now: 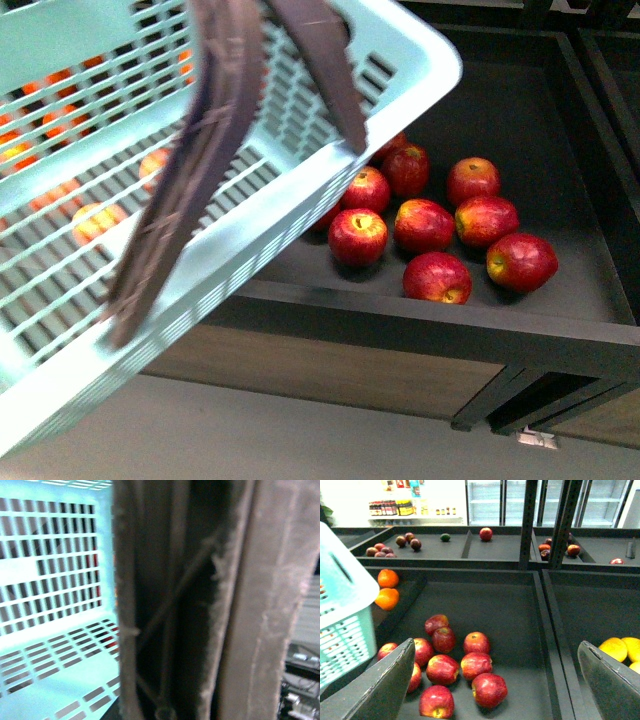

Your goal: Pick mango and avocado into basket

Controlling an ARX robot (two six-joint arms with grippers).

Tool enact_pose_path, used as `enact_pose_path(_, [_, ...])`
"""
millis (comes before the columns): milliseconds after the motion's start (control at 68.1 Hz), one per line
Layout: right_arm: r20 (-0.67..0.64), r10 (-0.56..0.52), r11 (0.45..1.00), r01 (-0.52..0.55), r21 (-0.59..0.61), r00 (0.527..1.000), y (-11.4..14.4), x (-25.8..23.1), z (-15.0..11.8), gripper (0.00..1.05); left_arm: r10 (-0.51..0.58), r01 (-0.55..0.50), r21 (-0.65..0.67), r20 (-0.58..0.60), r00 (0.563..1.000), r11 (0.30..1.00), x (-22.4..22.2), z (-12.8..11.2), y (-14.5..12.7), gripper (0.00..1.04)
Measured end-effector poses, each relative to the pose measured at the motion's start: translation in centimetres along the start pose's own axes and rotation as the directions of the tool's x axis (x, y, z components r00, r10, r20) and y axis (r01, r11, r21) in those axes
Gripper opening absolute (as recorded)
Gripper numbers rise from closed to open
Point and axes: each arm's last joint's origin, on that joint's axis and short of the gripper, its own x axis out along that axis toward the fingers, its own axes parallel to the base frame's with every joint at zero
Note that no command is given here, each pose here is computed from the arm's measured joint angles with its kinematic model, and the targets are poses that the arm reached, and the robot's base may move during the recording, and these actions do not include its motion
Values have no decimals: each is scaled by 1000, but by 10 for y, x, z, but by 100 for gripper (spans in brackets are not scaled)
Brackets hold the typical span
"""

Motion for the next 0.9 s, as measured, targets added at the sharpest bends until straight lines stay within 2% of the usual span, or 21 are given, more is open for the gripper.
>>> enact_pose_path(162, [0,2,1000,-2,0,1000,0,0,0,96,-23,49,161,-160,987,986,28,-26,-48,14])
enact_pose_path(309, [0,1,1000,-1,0,1000,0,0,0,96,-58,119,241,-245,968,963,41,-57,-69,14])
enact_pose_path(382, [0,2,1000,-2,0,1000,0,0,0,96,-79,153,262,-270,960,953,40,-65,-75,14])
enact_pose_path(514, [0,1,1000,-1,0,1000,0,0,0,96,-104,184,264,-290,951,947,38,-67,-80,14])
enact_pose_path(896, [0,1,1000,-1,0,1000,0,0,0,96,-95,169,273,-264,960,947,39,-64,-79,14])
